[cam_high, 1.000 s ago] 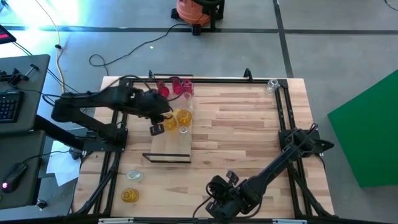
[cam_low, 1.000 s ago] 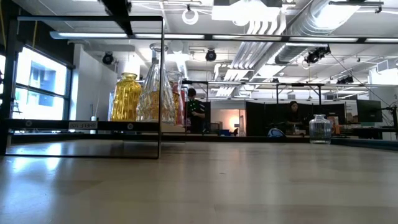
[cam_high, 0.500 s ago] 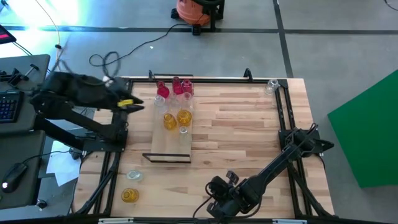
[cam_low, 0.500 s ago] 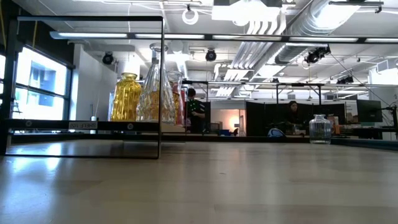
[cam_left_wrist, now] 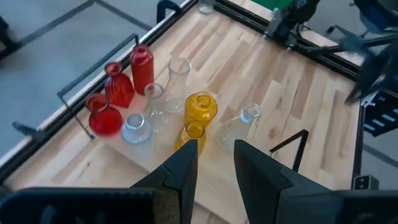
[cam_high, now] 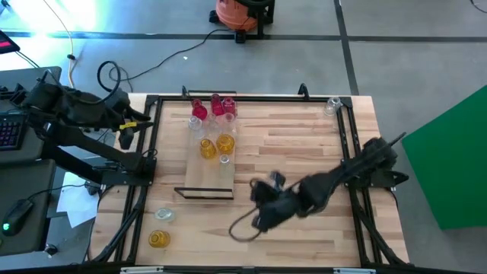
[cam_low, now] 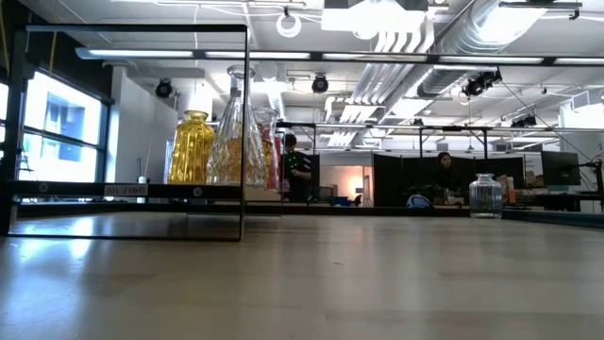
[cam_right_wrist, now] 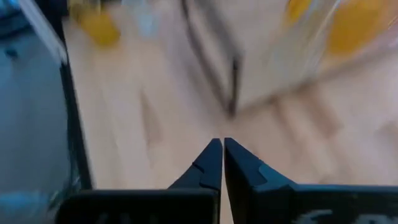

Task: Sort vases onto shelf
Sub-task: Put the transparent vase on the shelf aligned with the other transparent vase

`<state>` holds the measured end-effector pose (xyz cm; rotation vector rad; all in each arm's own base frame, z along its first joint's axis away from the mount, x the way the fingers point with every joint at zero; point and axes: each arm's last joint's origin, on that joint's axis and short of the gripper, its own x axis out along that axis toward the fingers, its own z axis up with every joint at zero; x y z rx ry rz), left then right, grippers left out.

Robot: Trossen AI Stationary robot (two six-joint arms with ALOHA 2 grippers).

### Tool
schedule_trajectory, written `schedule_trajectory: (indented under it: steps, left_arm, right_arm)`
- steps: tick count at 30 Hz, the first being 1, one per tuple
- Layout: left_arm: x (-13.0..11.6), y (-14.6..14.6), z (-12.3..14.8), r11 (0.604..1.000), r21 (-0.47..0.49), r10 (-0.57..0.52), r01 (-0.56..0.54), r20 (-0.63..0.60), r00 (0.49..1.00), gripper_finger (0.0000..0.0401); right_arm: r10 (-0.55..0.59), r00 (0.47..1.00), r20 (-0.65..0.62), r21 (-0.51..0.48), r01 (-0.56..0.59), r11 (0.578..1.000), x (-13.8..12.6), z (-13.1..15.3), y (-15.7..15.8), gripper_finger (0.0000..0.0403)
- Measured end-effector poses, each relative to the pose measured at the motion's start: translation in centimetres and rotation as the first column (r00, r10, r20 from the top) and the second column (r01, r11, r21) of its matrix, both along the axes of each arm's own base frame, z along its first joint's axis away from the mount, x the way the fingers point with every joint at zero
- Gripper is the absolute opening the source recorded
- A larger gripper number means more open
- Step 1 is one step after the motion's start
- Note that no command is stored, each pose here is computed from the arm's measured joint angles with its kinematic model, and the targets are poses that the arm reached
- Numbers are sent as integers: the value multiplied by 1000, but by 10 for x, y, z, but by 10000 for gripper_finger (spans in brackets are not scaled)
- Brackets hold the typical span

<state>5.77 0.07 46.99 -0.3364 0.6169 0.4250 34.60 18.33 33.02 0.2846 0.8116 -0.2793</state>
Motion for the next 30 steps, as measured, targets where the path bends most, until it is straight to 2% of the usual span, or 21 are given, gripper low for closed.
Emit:
schedule_trajectory:
  steps: [4,9,11,14,19,22,25,30]
  left_arm:
    - [1,0,-3,998,-51,31,-31,-6,1000,95]
    - [9,-3,-14,996,-84,30,-35,-57,998,94]
    - [14,-4,-22,994,-100,30,-39,-92,995,95]
    - [21,-7,-33,992,-120,23,-40,-140,990,94]
    - [28,-7,-37,995,-90,21,-33,-123,992,91]
    - [27,-6,-34,1000,-11,21,-23,-92,995,90]
    - [26,-3,-32,996,75,61,-57,-60,996,90]
    - [26,-1,-29,980,185,83,-72,-51,995,90]
  right_arm:
    - [-19,988,150,-109,36,993,-14,45,-33,0]
    - [-141,955,260,-222,201,954,-49,90,-79,0]
    - [-208,936,283,-248,281,927,-64,102,-98,0]
    - [-295,910,291,-238,368,899,-83,114,-125,0]
    - [-397,891,219,-209,441,873,-97,116,-163,0]
    - [-470,875,118,-184,485,855,-100,109,-187,0]
    - [-526,850,-8,-125,521,844,-100,99,-213,0]
    - [-516,845,-144,-61,513,856,-94,86,-251,0]
